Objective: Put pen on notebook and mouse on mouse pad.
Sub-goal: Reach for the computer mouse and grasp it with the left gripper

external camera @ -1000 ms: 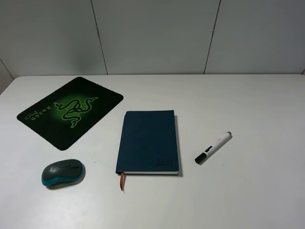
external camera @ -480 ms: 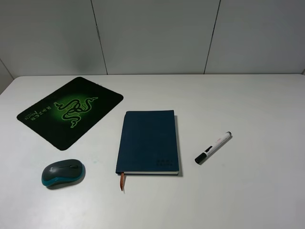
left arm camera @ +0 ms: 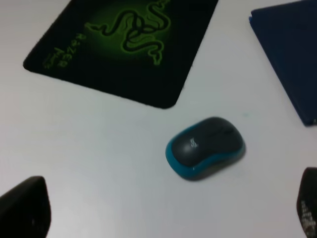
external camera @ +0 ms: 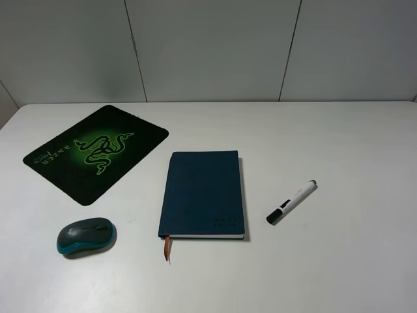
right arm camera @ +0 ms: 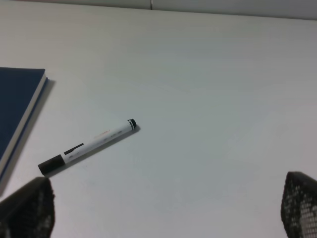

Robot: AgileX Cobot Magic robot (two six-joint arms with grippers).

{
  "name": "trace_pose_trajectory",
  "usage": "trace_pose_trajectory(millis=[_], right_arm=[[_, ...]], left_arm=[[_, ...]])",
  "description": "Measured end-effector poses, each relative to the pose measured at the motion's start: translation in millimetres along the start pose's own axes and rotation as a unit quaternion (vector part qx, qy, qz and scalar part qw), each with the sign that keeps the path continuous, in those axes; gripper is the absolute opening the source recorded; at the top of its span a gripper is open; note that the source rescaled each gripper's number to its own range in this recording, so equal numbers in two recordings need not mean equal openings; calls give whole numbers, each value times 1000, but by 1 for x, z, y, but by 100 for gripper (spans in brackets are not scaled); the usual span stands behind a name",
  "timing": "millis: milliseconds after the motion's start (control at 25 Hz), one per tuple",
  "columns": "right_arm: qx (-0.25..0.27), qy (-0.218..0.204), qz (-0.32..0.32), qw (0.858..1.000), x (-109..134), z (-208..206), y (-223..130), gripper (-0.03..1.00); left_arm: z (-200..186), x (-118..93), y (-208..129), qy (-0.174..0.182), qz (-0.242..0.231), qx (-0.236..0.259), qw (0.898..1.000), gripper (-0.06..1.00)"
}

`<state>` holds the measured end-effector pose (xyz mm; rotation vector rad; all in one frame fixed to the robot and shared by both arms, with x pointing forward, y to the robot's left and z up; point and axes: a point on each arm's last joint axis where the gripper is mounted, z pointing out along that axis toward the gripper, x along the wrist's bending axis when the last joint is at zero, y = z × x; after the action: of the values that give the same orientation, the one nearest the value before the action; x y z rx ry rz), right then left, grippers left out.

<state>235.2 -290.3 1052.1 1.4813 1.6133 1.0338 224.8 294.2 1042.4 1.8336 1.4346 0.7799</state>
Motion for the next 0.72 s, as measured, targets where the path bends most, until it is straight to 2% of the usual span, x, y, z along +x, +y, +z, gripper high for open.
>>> trace_pose_trajectory(millis=[200,400,720], right_arm=[[0,0,0,1000,0,0,0,100],[0,0,0,1000,0,0,0,100],[0,0,0,1000,0,0,0,100]], left_arm=[[-8,2,21,-9,-2,51,999,100],[-12,6,56,-12,-3,70,997,100],[14,12,95,-37,34,143,988,100]])
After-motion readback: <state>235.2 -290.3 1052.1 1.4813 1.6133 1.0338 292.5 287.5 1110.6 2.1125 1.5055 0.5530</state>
